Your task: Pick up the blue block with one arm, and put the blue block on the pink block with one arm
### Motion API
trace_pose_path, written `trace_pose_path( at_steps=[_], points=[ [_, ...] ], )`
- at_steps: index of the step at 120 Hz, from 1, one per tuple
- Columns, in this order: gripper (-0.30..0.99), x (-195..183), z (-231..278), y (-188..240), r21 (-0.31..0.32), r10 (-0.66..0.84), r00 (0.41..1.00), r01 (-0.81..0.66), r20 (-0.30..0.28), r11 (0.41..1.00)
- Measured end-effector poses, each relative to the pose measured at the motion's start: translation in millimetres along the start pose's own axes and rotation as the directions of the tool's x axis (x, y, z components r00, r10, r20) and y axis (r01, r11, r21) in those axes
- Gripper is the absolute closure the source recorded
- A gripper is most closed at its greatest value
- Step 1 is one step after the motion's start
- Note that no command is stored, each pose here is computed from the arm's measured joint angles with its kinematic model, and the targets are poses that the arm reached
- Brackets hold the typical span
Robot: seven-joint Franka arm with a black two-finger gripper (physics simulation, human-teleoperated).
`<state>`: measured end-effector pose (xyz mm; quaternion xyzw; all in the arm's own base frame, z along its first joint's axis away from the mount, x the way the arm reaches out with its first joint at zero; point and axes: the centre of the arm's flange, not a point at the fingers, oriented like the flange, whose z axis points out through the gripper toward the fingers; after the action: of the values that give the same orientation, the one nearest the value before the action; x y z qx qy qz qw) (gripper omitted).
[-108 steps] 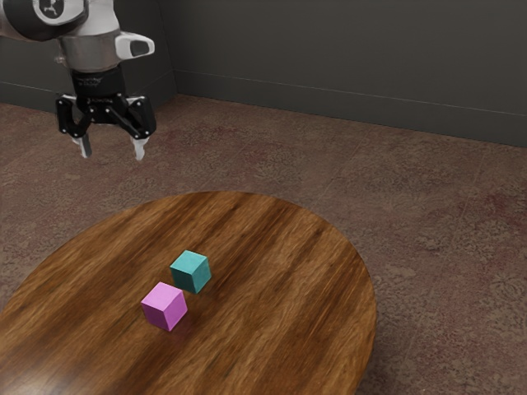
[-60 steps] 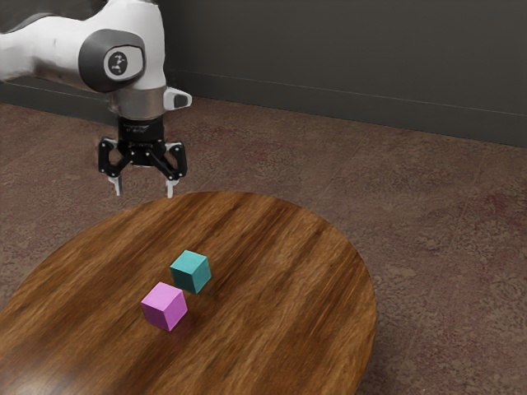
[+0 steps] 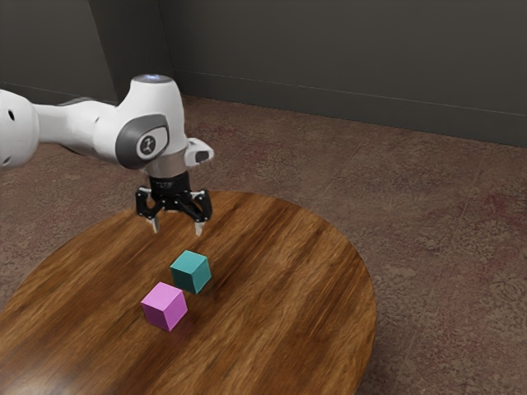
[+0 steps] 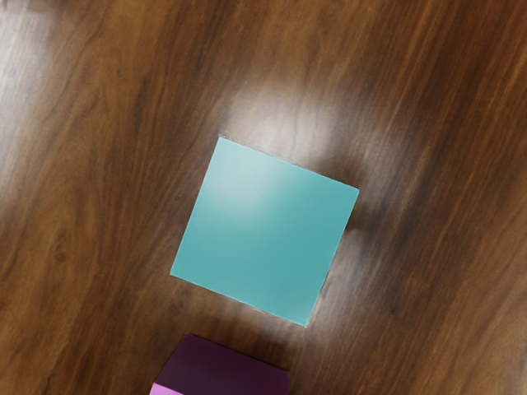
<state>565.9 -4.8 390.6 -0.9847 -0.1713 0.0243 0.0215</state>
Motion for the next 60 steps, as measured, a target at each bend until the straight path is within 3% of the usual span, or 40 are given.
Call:
trace_pose_path(
  at_steps=[11,29,60],
  points=[
    [0.00,-18.4,17.7,-10.1,-0.018,0.027,0.999,-0.027,-0.032,0.999],
    [0.00,-12.7,23.5,-10.8,-0.039,0.064,0.992,-0.069,-0.108,0.997],
    [0.00,6.3,53.1,-23.0,-0.047,0.079,0.988,-0.085,-0.131,0.995]
  ],
)
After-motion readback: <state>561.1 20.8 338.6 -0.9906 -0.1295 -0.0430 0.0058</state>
